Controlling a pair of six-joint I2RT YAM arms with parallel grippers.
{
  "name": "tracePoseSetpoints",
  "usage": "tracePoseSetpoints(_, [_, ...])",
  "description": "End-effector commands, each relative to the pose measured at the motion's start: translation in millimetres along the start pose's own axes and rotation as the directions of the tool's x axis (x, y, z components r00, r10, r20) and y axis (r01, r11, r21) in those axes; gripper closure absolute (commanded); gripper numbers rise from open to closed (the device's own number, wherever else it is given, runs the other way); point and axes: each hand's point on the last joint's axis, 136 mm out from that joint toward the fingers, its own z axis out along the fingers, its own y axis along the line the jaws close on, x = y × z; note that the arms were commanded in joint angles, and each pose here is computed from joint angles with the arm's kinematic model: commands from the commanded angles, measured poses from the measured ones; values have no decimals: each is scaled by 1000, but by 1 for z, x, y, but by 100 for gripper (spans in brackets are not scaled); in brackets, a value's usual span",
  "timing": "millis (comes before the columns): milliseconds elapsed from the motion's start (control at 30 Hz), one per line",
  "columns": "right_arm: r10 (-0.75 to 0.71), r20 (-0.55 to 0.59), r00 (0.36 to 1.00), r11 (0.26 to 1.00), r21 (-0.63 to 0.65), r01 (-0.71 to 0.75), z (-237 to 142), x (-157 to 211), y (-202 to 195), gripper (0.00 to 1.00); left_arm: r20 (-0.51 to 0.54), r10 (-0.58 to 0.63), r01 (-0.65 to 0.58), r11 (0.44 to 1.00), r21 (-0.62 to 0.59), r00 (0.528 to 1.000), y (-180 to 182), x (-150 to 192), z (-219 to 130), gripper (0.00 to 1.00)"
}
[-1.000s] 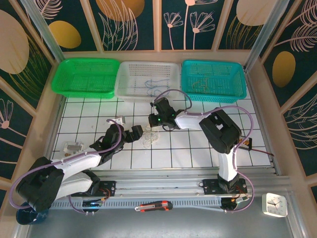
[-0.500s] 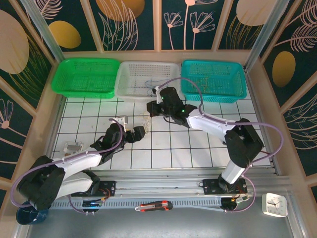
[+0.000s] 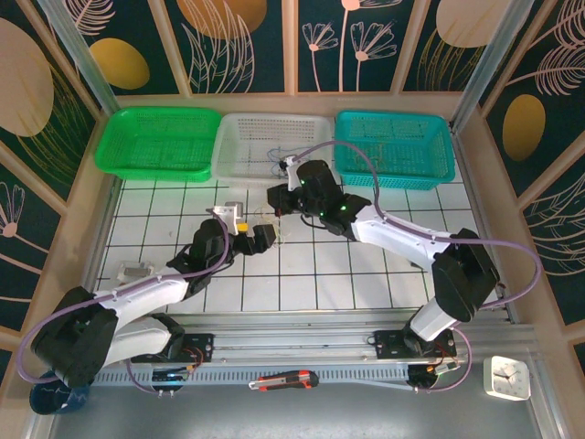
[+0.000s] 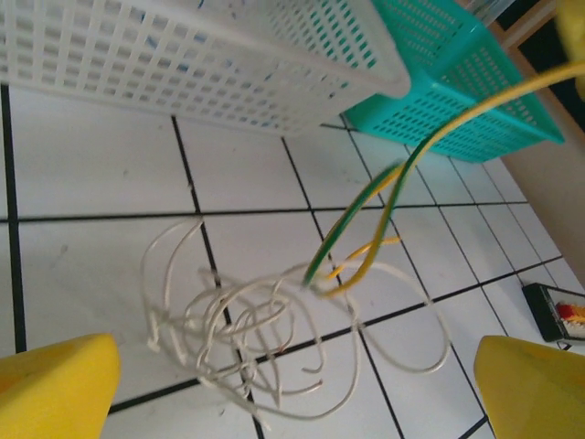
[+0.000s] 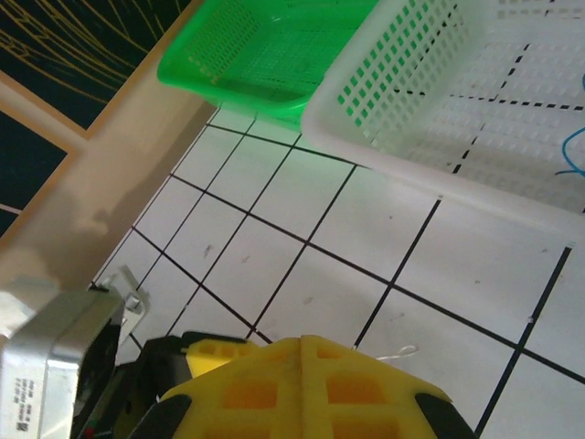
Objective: Untangle the cables
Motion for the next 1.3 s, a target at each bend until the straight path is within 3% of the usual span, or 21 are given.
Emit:
tracePoseSetpoints(0, [-6,-1,1000,1000,-8,6,-10,5,9,100,100,54,-56,998,21,994,-14,-32,-3,1])
tracePoseSetpoints(167, [-19,-1,1000,999,-35,19,-14,3,24,100,105,79,-83,996,38,991,-19,-35,5,2])
tracePoseSetpoints(233, [-21,16,1000,998,-56,22,-19,-5,32,100,86,82,-87,995,53,993,-20,-31,11,7])
tracePoseSetpoints(500, [-13,162,987,985,-165,40,-65,-62,72,100,13,72,-73,992,107,997,-15,-1,23,52])
tracePoseSetpoints(600, [6,229,974,977,-208,42,-88,-84,82,100,-4,66,-66,993,100,998,-9,9,22,62])
tracePoseSetpoints(967, [76,401,913,966,-257,32,-149,-138,80,100,-35,41,-39,997,74,999,6,29,19,68])
tracePoseSetpoints(1167, [76,462,883,988,-151,-6,-164,-157,35,100,-34,35,-32,996,85,999,3,27,17,65])
tracePoseSetpoints(1267, [64,499,864,998,-56,-42,-171,-167,-2,100,-24,29,-27,995,96,999,-2,21,15,53])
